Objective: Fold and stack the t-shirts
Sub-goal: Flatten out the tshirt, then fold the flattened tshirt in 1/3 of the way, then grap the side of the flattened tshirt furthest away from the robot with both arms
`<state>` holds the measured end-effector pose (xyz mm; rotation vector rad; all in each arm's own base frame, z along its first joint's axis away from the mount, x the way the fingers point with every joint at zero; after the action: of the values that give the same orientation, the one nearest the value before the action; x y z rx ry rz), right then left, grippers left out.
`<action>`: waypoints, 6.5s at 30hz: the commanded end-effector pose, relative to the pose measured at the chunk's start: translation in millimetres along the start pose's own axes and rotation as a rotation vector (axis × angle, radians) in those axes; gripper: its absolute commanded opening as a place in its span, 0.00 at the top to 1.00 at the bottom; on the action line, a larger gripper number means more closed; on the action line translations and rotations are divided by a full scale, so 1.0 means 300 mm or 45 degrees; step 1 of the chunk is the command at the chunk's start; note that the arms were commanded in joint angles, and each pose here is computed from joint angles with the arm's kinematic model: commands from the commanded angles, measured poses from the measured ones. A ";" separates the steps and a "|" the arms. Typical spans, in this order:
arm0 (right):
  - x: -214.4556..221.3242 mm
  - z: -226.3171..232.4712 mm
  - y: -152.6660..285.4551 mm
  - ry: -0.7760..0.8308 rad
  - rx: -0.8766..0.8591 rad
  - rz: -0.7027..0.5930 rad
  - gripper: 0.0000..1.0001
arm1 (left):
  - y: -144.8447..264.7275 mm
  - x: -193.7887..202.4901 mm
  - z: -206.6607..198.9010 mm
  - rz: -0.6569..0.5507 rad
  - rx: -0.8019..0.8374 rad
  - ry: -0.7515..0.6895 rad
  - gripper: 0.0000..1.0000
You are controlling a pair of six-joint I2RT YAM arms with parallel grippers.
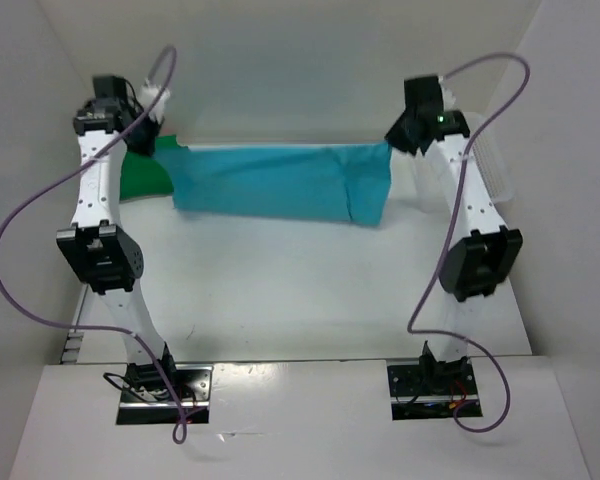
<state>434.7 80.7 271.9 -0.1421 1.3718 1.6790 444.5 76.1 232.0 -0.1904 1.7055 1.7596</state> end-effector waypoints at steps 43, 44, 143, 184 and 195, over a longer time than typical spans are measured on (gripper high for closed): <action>0.561 -0.290 0.141 0.230 0.002 0.365 1.00 | 0.054 0.497 -0.250 0.497 0.049 -0.172 0.97; 0.565 -0.280 0.102 0.260 0.018 0.386 1.00 | 0.051 0.413 -0.224 0.410 0.002 -0.177 0.97; 0.660 -0.524 -0.224 0.019 0.113 0.706 0.35 | -0.294 0.539 -0.145 0.229 0.386 0.619 0.21; 0.512 -0.538 0.220 -0.015 0.082 0.631 0.19 | 0.195 0.624 0.053 0.507 -0.286 0.088 0.00; 0.295 0.211 -0.240 0.596 -0.119 0.242 0.20 | -0.160 0.382 0.032 0.154 0.033 0.388 0.00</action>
<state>410.9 178.9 176.4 -0.3041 1.6922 2.1192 362.1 138.4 143.5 -0.2208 1.8729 2.0148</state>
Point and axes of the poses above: each gripper's point midway between its finger pads, its own y axis back along the fingers, its own z axis along the line the jaws close on, x = y × z, the point moved 4 cm from there along y, back along the fingers, and after that the axes turned 3 degrees about y, right-handed, at the moved point
